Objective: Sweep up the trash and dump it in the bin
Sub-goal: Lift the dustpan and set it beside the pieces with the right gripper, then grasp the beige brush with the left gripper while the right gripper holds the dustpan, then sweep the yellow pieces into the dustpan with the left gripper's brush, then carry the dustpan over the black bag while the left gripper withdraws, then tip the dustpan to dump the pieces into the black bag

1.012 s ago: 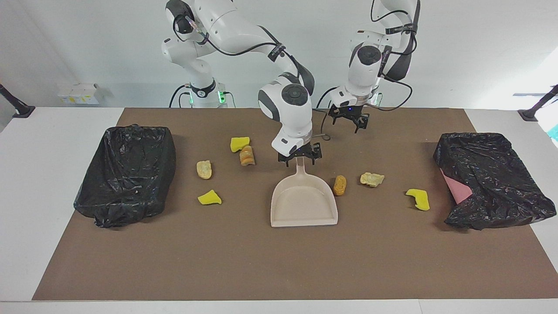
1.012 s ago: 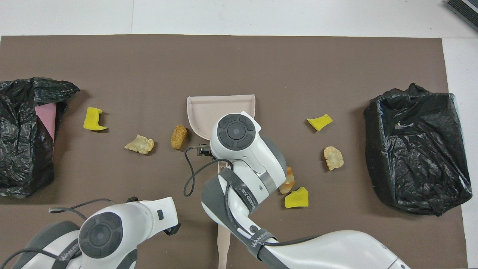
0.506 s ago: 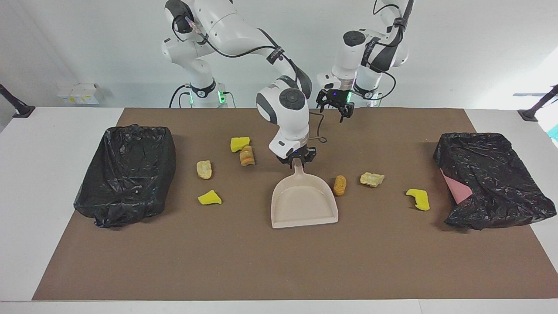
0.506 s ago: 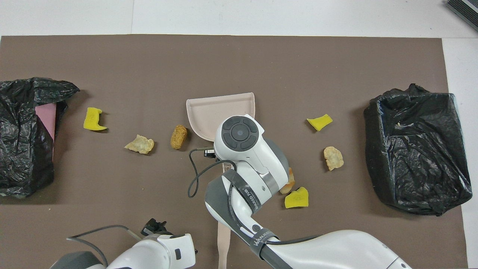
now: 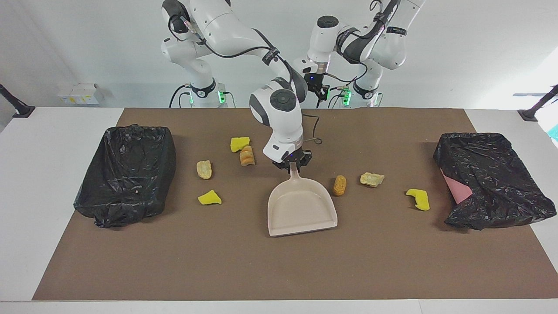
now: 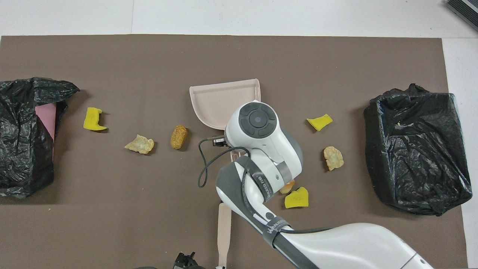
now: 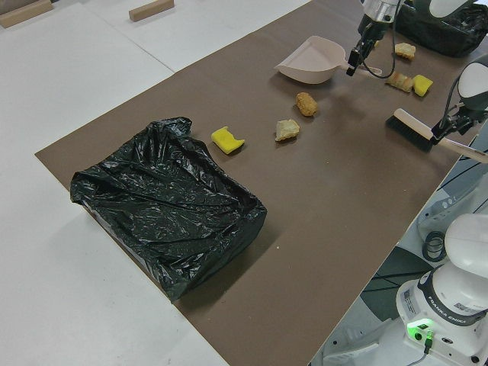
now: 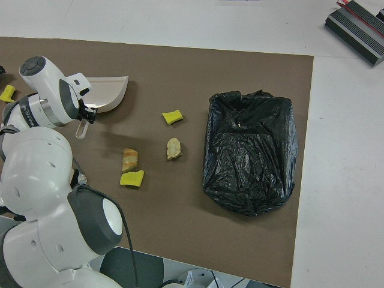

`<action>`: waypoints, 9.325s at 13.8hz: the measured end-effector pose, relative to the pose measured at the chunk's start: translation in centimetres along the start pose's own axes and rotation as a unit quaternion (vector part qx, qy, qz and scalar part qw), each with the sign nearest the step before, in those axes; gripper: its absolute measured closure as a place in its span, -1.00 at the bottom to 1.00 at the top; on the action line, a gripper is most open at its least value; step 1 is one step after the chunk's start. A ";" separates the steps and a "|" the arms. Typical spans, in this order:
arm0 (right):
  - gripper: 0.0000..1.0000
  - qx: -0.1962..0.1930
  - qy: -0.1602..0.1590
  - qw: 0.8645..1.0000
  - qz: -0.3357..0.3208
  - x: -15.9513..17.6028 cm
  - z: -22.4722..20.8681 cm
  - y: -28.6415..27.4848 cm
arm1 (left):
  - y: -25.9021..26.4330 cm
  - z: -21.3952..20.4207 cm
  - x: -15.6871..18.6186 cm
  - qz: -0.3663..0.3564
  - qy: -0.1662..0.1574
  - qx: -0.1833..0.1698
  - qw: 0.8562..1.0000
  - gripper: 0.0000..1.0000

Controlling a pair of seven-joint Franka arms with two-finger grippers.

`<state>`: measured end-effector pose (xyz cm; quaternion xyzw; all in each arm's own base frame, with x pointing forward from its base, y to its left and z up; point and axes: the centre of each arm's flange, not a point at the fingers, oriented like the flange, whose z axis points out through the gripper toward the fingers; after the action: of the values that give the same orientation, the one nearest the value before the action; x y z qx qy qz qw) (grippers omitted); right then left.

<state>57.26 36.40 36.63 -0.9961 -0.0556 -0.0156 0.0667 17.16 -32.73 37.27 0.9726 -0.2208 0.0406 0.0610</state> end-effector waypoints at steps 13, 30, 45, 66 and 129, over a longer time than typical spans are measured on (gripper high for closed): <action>0.37 -0.040 -0.106 0.891 -0.440 1.6 -2.5 10.6 | 4.9 3.6 -0.8 -0.101 -0.036 0.032 0.994 0.07; 0.37 -0.051 -0.125 0.800 -0.584 1.3 0.5 8.7 | -17.3 -5.5 13.4 -0.340 -0.051 0.131 0.930 0.47; 0.37 -0.063 -0.141 0.767 -0.622 0.0 1.6 7.0 | -47.0 -1.5 15.0 -0.274 -0.049 0.114 0.954 0.47; 0.37 -0.062 -0.146 0.767 -0.622 -0.4 1.9 7.2 | -10.0 3.1 20.4 -0.137 -0.027 -0.042 0.989 0.47; 0.37 -0.341 -0.389 0.636 -0.573 -11.8 -21.5 44.6 | -36.2 -15.6 26.1 -0.248 0.008 0.022 0.968 -1.00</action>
<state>50.04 -11.70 51.66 -0.6302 -0.6267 0.3207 -0.3275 55.59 -9.30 51.77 0.9977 0.0288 0.0367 0.0498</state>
